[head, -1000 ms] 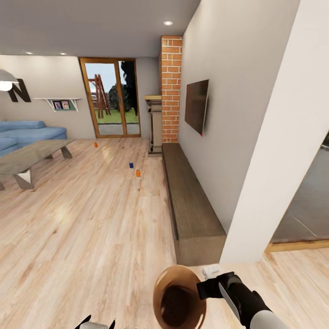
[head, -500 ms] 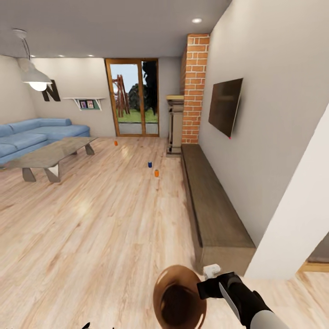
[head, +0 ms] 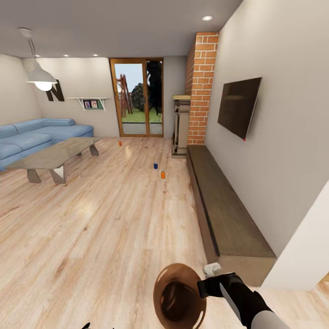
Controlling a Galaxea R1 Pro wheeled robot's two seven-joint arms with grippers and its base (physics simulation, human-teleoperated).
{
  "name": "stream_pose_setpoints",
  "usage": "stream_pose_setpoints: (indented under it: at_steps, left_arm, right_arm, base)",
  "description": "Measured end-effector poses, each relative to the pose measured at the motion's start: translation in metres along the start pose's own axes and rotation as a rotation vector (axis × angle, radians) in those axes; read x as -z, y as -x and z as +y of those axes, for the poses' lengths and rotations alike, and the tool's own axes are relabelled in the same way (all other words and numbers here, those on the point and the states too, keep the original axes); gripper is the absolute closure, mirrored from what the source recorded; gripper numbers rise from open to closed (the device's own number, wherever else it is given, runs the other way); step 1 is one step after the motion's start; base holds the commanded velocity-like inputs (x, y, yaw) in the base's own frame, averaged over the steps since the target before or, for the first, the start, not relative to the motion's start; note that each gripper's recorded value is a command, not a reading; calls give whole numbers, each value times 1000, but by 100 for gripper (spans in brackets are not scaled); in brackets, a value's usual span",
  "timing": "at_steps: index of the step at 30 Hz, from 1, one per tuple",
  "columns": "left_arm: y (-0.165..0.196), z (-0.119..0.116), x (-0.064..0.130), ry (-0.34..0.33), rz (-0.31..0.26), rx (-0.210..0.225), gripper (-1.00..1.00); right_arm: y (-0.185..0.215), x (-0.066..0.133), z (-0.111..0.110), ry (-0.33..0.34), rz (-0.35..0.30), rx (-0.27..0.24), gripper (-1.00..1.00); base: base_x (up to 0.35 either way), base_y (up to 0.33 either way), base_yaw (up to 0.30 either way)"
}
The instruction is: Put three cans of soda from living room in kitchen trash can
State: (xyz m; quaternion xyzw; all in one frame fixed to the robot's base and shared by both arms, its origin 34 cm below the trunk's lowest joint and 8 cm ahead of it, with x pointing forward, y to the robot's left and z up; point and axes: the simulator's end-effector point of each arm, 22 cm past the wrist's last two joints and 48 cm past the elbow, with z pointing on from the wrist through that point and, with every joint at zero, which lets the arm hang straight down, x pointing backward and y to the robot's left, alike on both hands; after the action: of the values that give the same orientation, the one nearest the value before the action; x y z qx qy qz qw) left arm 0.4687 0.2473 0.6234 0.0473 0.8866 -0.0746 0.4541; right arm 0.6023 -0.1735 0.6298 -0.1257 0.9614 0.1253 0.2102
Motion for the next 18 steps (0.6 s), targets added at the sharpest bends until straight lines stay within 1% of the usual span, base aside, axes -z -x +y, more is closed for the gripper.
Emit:
stream_pose_setpoints:
  at_steps: [7, 10, 12, 14, 15, 16, 17, 18]
  left_arm:
    - [0, 3, 0, 4, 3, 8, -100]
    - [-2, 6, -3, 9, 27, 18, -100]
    - [6, 9, -8, 11, 38, 21, -100]
    - [37, 15, -27, 11, 55, 28, -100]
    - [49, 16, -33, 11, 53, 28, -100]
    - [75, 19, -44, 10, 42, 28, -100]
    - [119, 22, -61, 8, 16, 23, -100]
    - [135, 23, -67, 7, 6, 21, -100]
  right_arm:
    - [1, 0, 0, 4, -3, -3, 100]
    - [1, 1, 0, 8, -4, -6, 100]
    - [1, 1, 0, 10, -4, -8, 100]
    - [0, 1, 0, 11, -2, -12, 100]
    - [0, 1, -1, 10, -2, -13, 100]
    - [0, 1, -1, 10, 0, -14, 100]
    - [0, 2, -2, 9, 0, -17, 100]
    - [1, 2, -3, 7, -1, -17, 100]
  base:
    - [179, 254, 0]
    - [198, 254, 0]
    - [210, 254, 0]
    - [224, 253, 0]
    - [234, 251, 0]
    - [240, 250, 0]
    - [242, 249, 0]
    - [243, 249, 0]
